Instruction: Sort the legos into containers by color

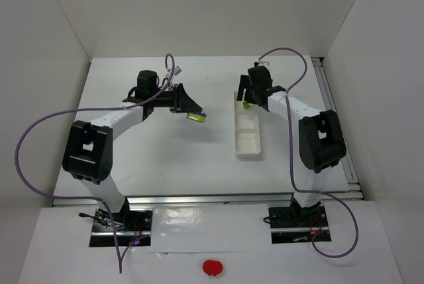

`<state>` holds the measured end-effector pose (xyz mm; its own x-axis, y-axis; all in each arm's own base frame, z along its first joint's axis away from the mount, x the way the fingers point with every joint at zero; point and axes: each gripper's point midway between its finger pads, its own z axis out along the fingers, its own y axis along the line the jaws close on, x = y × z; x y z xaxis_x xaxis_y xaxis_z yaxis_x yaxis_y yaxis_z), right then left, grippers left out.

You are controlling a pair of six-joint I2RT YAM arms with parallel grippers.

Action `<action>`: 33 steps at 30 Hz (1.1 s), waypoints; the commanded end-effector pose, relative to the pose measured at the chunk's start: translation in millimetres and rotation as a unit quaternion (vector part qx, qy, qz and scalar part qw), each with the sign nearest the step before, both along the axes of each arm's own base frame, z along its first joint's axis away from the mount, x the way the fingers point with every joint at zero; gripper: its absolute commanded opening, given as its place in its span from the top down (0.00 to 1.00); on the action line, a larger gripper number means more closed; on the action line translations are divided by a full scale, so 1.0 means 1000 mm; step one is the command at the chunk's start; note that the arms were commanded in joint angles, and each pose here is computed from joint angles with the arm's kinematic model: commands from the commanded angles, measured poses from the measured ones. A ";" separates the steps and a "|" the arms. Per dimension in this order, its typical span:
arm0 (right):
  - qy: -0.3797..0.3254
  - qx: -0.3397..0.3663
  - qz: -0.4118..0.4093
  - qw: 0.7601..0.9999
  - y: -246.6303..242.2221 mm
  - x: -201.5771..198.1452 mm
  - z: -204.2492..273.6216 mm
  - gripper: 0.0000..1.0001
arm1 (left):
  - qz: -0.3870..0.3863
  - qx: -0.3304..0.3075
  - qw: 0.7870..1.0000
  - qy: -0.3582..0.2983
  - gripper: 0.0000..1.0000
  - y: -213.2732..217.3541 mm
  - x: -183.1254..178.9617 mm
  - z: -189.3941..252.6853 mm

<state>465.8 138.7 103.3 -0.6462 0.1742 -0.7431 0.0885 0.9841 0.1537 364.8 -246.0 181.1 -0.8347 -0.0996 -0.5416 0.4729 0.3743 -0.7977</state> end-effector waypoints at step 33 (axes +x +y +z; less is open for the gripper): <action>-0.092 0.393 0.457 0.793 0.189 -0.127 0.146 0.14 | 0.040 -0.130 0.989 -0.050 1.00 0.020 0.018 0.094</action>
